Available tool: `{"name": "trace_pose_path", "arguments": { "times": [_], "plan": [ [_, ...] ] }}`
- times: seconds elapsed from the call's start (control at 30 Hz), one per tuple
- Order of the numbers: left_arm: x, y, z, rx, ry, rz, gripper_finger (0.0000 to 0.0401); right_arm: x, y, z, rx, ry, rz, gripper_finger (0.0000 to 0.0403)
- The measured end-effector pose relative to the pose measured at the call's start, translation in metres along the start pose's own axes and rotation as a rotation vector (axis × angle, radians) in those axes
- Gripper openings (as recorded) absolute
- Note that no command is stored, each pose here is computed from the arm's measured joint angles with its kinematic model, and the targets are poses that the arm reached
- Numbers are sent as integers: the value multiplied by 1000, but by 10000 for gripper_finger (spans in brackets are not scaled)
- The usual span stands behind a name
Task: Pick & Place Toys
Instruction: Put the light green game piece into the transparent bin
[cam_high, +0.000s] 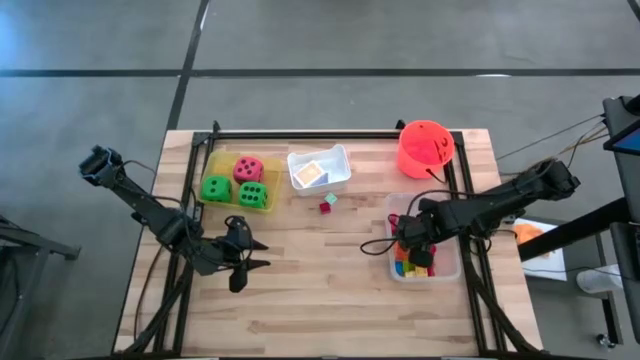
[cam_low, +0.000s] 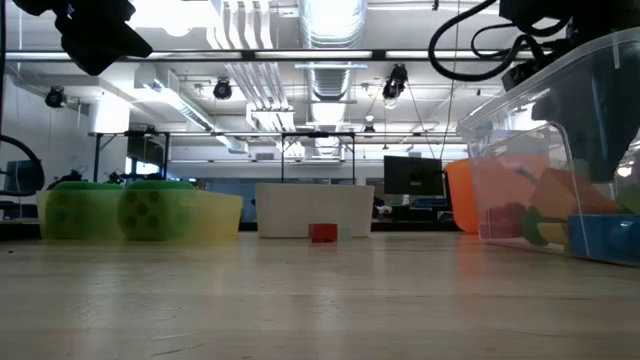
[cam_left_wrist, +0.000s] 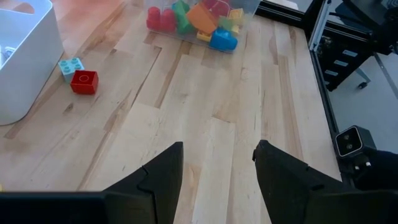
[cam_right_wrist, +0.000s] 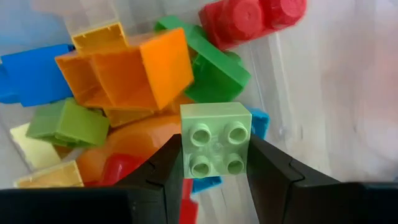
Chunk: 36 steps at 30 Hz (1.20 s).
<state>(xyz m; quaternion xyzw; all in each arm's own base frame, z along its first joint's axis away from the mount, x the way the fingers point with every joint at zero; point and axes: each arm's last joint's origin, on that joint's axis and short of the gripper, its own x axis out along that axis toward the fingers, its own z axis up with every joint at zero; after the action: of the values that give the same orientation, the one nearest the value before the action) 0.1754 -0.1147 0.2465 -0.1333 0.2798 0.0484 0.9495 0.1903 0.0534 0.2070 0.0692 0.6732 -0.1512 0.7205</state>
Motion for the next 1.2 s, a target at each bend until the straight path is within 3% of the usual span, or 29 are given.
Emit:
{"name": "trace_pose_path", "arguments": {
  "times": [0.8, 1.2],
  "plan": [
    [0, 0, 0, -3, -4, -3, 190, 23, 12, 11, -32, 36, 8, 131],
    [0, 0, 1, -4, -5, -4, 190, 22, 12, 10, 22, 46, 13, 300]
  ]
}}
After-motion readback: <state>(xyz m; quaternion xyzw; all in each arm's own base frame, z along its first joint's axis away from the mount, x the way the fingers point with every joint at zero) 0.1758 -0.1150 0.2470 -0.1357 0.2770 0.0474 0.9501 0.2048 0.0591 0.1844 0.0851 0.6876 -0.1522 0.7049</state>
